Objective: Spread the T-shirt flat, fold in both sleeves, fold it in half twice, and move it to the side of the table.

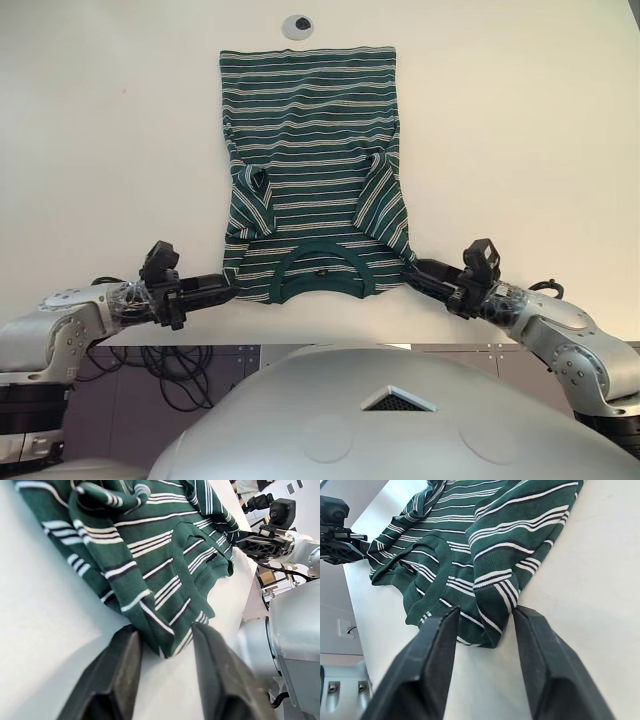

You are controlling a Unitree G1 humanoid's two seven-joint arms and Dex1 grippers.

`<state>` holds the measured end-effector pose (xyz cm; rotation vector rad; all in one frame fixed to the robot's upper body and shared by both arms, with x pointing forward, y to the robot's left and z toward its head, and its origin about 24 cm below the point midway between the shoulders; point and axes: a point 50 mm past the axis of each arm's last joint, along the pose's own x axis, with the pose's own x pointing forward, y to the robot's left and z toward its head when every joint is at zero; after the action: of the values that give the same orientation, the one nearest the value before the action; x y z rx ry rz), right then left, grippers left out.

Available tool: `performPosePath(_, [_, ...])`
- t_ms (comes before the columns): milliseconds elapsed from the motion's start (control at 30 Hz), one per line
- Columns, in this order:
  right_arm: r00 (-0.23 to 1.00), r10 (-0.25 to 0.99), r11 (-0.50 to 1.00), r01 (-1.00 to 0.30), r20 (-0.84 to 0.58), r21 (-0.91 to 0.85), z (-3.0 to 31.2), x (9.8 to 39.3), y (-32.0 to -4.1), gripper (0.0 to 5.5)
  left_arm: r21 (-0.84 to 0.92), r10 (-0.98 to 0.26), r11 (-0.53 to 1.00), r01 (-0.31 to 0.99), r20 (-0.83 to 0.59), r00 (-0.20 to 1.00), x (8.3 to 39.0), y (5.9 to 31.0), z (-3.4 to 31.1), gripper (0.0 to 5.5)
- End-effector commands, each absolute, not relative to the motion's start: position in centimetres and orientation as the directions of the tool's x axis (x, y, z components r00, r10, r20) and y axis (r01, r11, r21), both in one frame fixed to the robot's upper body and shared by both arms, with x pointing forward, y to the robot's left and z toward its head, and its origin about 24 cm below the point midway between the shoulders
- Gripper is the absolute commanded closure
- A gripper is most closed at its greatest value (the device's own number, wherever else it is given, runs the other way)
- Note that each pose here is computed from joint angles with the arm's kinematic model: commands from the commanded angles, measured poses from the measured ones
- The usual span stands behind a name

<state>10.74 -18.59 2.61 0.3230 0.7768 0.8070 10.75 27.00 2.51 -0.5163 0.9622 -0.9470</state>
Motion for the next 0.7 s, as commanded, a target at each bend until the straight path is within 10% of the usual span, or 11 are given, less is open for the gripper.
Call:
performPosePath(33, [0.374, 0.702, 0.706, -0.48, -0.606, 0.521, 1.2, 9.5, -19.3, 4.42, -0.739, -0.828, 0.559, 0.376, -0.522, 0.206, 9.6, 26.9, 0.8, 4.61])
performPosePath(267, [0.362, 0.708, 0.699, -0.482, -0.606, 0.529, 1.0, 9.7, -19.4, 5.47, -0.74, -0.83, 0.556, 0.377, -0.52, 0.204, 9.5, 26.8, 0.3, 5.5])
performPosePath(700, [0.33, 0.8, 0.599, -0.494, -0.502, 0.63, 2.9, 8.8, -19.6, 5.47, -0.756, -0.845, 0.488, 0.436, -0.535, 0.017, 10.1, 28.1, 2.9, 5.5])
